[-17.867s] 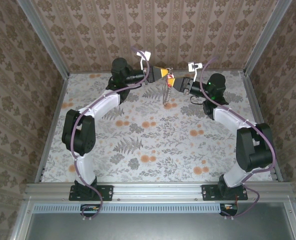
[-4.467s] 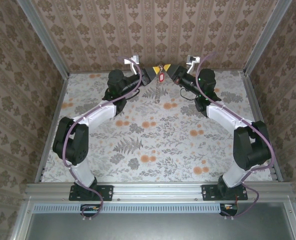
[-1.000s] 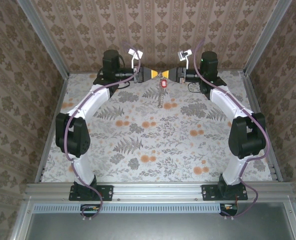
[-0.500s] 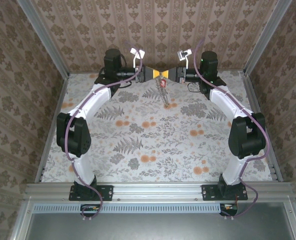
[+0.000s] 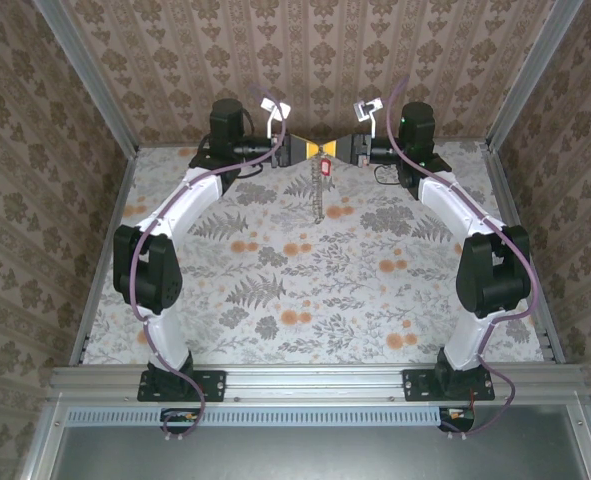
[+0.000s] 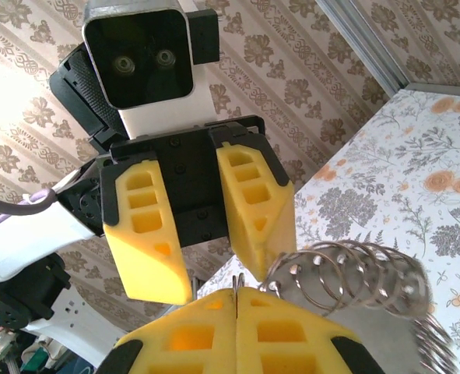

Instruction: Put the keys on the keyring

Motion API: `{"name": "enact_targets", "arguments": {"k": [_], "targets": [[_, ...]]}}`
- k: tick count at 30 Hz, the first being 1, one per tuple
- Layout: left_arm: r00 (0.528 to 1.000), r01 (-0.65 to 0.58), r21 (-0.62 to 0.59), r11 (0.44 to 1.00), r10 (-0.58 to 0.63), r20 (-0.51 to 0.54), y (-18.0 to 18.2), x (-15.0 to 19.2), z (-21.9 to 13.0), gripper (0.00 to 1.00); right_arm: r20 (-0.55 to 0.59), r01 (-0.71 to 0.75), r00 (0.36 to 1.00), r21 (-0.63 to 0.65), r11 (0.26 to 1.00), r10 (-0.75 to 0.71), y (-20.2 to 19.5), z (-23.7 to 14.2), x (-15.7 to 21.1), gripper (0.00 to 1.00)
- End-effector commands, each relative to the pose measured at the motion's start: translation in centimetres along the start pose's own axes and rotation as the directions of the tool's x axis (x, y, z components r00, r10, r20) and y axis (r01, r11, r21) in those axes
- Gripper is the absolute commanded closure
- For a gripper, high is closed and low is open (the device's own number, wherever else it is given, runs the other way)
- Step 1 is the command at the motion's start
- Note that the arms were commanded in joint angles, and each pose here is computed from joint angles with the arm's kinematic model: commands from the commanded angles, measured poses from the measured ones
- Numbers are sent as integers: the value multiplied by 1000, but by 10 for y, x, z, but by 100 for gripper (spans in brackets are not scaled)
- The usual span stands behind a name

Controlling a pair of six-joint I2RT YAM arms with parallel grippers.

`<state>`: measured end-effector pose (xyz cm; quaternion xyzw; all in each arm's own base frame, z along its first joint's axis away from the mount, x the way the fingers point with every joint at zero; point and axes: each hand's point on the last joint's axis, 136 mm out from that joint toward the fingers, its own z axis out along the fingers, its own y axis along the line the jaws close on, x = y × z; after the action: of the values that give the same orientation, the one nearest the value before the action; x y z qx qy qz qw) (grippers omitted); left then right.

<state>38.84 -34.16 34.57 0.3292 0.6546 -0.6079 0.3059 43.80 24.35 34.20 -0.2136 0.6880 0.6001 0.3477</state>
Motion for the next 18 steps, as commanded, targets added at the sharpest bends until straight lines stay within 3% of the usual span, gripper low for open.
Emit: {"name": "enact_targets", "arguments": {"k": [1, 11, 18], "targets": [[999, -44, -2, 999, 44, -11, -3, 0, 5, 68, 0, 47, 999, -34, 998, -47, 10, 2, -2, 100], [998, -60, 7, 998, 60, -13, -7, 0, 9, 69, -1, 43, 999, -32, 999, -43, 9, 3, -1, 100], [998, -60, 32, 998, 60, -21, -10, 3, 15, 84, -2, 40, 999, -29, 999, -41, 7, 3, 0, 100]]}}
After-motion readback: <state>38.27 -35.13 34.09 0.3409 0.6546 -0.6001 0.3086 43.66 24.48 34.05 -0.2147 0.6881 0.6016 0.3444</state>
